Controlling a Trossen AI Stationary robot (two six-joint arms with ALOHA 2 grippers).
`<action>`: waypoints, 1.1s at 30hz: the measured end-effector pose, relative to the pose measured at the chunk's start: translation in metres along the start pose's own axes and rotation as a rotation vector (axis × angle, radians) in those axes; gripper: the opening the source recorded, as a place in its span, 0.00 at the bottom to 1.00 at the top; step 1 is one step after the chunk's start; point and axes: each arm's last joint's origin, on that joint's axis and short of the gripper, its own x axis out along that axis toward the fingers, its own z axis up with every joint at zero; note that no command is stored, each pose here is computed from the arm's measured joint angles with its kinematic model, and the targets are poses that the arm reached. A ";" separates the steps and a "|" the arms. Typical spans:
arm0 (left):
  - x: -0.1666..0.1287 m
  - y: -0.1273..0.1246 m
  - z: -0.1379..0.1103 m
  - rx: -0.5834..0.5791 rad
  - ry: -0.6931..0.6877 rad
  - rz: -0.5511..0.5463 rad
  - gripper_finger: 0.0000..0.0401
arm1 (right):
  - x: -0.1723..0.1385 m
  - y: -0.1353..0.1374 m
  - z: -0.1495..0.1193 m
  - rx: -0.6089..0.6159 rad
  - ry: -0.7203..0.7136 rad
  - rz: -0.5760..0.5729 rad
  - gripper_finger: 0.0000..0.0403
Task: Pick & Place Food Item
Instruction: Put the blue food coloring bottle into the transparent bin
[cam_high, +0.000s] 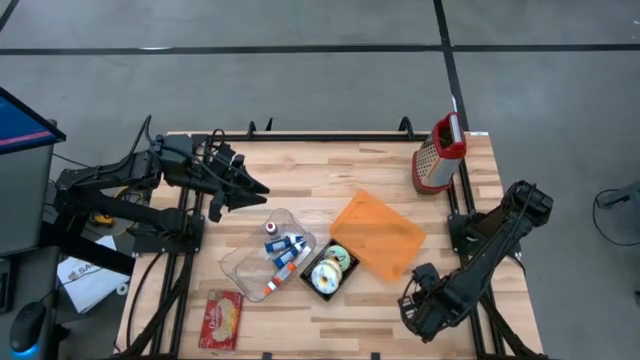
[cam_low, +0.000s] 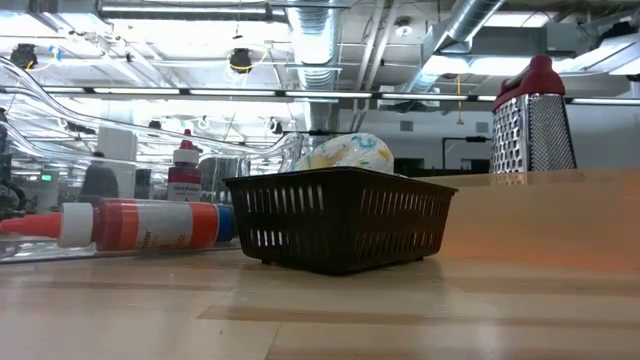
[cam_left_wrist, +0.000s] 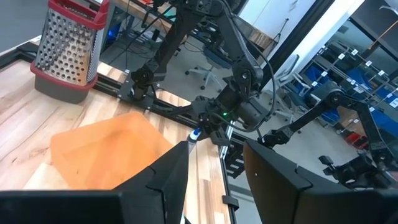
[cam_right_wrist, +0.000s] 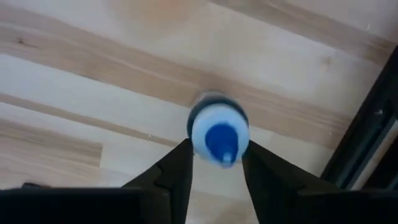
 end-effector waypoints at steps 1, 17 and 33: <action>0.000 0.000 0.000 0.000 0.000 0.000 0.37 | 0.001 0.000 0.000 -0.001 -0.003 -0.002 0.33; 0.000 0.000 0.000 -0.008 0.000 -0.001 0.37 | 0.010 -0.003 0.001 -0.003 0.009 -0.006 0.34; -0.001 0.000 -0.001 -0.026 0.011 0.002 0.37 | -0.041 0.004 0.030 0.054 -0.224 0.373 0.26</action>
